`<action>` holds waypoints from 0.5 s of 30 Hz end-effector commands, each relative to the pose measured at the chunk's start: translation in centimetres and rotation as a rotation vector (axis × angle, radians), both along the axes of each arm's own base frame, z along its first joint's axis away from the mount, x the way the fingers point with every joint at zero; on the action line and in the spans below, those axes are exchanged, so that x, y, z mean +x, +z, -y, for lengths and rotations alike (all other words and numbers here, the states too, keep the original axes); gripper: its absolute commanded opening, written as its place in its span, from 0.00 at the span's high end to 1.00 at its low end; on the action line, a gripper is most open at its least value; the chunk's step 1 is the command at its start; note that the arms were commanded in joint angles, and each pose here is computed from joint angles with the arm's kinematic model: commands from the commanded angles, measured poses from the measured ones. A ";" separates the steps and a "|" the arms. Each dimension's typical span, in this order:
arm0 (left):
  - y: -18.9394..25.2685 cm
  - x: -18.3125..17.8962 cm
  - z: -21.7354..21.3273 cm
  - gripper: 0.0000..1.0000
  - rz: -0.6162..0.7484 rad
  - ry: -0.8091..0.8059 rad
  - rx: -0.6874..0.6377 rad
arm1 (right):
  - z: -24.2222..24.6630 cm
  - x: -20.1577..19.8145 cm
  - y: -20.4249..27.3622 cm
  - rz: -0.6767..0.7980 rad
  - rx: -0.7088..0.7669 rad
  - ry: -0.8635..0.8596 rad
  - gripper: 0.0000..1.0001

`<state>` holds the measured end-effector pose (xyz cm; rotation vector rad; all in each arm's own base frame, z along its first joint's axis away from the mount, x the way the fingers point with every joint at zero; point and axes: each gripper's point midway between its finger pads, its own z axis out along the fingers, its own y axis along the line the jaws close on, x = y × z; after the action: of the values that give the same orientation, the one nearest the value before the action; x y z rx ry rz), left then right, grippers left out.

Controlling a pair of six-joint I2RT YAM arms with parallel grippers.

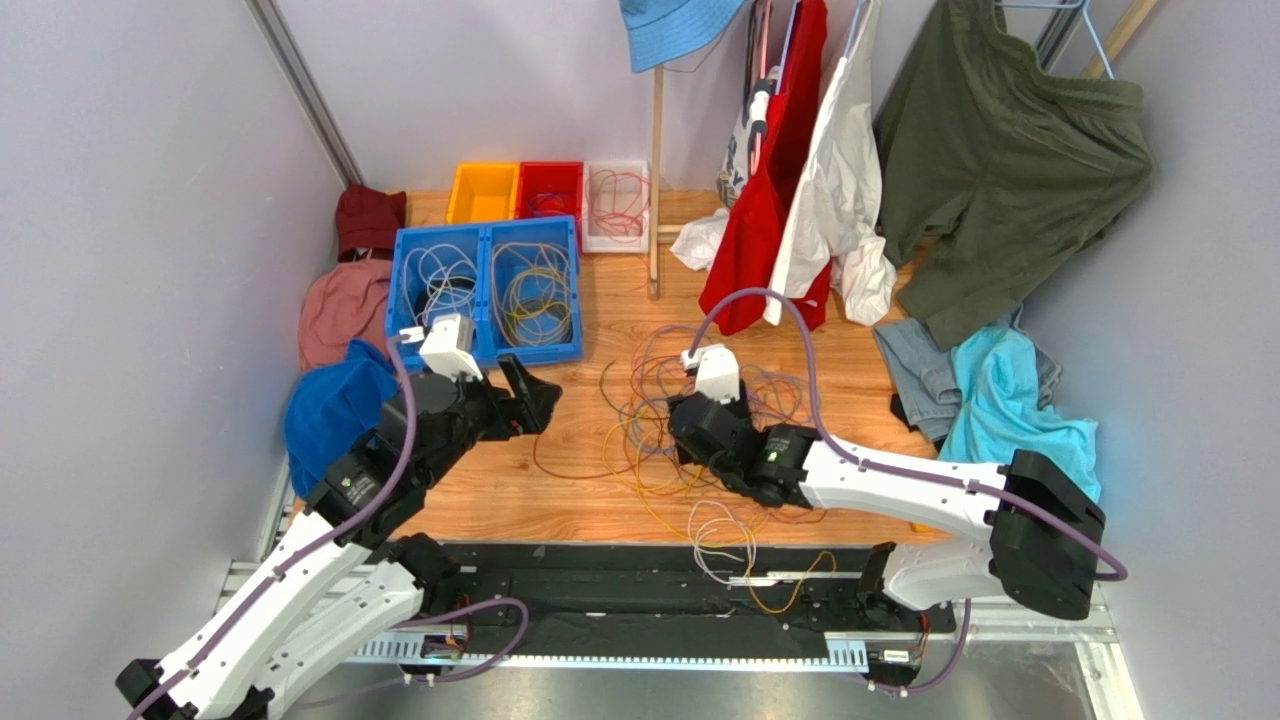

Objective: Untangle the cables

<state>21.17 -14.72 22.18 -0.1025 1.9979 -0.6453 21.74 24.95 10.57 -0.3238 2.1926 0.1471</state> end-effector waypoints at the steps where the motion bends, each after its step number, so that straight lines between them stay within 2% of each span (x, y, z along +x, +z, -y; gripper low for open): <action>1: 2.2 0.3 -1.1 0.04 0.059 0.040 0.020 | 1.4 2.2 0.5 -0.018 0.092 -0.089 0.40; 6: 0.6 0.0 -0.9 0.06 0.041 0.041 -0.009 | 1.2 1.9 -1.5 -0.089 0.089 -0.059 0.41; 10: -0.7 -0.2 -1.1 0.08 0.027 0.045 -0.014 | 0.5 0.8 -0.9 -0.090 0.137 -0.001 0.43; 15: -1.7 -0.4 -0.7 0.09 0.011 0.029 -0.021 | -1.2 -2.6 0.6 -0.083 0.204 0.145 0.43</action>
<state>20.68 -13.49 20.16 -0.1342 1.9997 -0.6054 20.73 23.51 8.51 -0.3159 2.2857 0.2713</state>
